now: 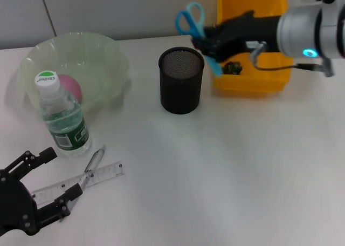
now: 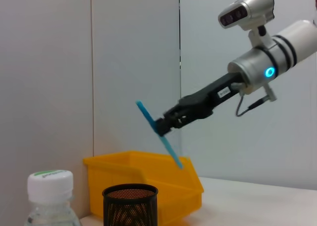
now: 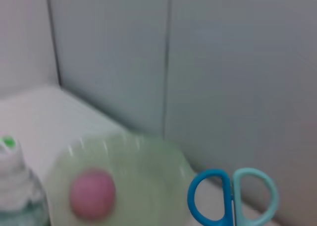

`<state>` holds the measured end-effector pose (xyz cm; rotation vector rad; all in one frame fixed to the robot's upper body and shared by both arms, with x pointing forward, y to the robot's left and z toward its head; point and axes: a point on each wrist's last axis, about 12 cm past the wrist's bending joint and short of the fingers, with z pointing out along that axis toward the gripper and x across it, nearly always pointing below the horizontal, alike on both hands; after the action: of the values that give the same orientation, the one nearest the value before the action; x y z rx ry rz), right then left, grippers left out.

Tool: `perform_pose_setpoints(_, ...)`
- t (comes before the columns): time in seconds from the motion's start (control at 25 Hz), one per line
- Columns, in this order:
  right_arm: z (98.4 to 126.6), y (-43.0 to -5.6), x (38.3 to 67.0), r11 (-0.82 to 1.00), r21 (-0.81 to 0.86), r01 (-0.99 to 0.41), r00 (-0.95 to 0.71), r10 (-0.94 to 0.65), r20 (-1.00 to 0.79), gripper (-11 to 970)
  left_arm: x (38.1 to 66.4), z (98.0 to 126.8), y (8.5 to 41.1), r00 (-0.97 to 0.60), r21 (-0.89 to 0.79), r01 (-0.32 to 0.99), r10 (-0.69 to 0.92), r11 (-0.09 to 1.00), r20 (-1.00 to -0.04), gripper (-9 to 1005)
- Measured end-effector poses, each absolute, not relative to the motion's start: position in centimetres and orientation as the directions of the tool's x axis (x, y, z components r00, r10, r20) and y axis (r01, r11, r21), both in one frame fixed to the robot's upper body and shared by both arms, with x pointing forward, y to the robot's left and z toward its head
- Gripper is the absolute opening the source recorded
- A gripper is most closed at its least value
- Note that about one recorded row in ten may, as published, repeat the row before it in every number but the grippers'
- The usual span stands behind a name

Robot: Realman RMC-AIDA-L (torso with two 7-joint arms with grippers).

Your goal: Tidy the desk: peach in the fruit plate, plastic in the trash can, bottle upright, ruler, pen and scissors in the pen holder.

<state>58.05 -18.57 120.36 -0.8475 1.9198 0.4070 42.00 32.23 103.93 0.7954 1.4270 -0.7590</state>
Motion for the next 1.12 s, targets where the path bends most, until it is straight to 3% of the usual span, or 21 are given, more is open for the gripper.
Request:
perform_pose_setpoints(0.32,117.8,-19.0,59.5,0.688,-0.100,-0.719,-0.103,-0.248,-0.963,270,42.6,104.2,32.0,0.024,0.026,0.842,0.012,0.540,-1.000,835)
perform_pose_setpoints(1.12,111.4,-20.9,60.4,0.728,-0.012,-0.686,-0.050,-0.064,-0.997,295,43.5,104.7,31.8,0.026,0.017,0.846,-0.011,0.533,-1.000,834)
